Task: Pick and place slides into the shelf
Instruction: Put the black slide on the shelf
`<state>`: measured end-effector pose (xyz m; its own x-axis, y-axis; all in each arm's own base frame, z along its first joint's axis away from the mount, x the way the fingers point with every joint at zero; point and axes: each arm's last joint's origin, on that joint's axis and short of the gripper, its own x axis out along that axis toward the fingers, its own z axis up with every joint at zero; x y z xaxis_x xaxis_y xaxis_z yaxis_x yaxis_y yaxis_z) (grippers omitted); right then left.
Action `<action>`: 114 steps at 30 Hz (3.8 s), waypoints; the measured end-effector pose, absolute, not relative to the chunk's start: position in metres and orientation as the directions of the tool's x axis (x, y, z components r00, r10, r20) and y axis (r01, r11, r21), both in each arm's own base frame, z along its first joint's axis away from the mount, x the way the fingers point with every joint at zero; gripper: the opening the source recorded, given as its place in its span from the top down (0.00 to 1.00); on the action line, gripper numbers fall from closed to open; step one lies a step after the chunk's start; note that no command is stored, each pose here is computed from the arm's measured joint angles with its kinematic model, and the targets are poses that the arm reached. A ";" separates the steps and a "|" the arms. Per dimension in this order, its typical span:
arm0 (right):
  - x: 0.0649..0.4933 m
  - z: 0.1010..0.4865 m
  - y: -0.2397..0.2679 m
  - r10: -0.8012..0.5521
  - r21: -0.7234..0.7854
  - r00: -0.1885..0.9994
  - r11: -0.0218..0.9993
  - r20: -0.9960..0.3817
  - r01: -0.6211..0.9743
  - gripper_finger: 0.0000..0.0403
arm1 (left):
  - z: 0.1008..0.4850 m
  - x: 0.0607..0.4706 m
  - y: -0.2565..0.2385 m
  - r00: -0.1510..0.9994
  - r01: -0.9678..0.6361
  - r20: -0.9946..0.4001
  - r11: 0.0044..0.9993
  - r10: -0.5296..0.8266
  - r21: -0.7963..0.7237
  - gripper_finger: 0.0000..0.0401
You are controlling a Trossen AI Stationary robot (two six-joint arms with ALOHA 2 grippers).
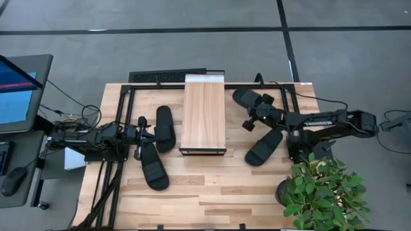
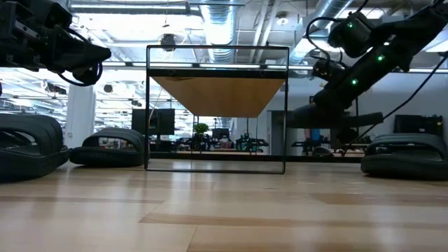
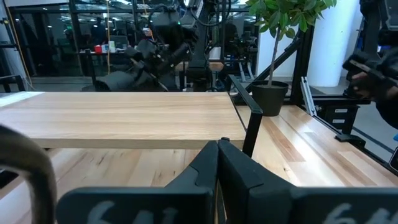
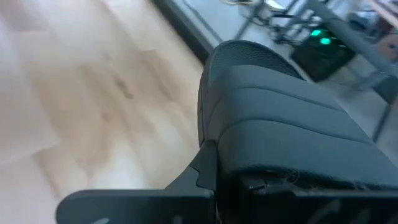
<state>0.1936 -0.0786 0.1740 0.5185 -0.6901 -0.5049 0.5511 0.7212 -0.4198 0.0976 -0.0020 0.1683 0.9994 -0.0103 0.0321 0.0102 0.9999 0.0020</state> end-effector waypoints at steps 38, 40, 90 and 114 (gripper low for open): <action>0.222 0.298 -0.106 -0.304 -0.279 0.925 0.931 -0.229 0.237 1.00 | 0.168 0.098 -0.002 0.999 0.010 0.032 1.000 -0.010 -0.001 1.00; 0.222 0.306 -0.106 -0.271 -0.285 0.933 0.937 -0.236 0.200 1.00 | 0.168 0.098 -0.002 0.999 0.010 0.032 1.000 -0.010 -0.004 1.00; 0.360 0.287 -0.205 0.029 -0.165 0.869 0.978 -0.494 -0.127 1.00 | 0.168 0.098 -0.002 0.999 0.010 0.032 1.000 -0.010 -0.001 1.00; 0.356 0.287 -0.212 0.009 -0.233 0.870 0.962 -0.492 -0.142 1.00 | 0.168 0.098 -0.002 0.999 0.010 0.032 1.000 -0.010 -0.003 1.00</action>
<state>0.3556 -0.2123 0.2873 0.8704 0.0090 -0.4922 -0.1416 0.9621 -0.2329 0.0977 -0.0019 0.1682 0.9994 -0.0103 0.0315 0.0104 0.9999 -0.0034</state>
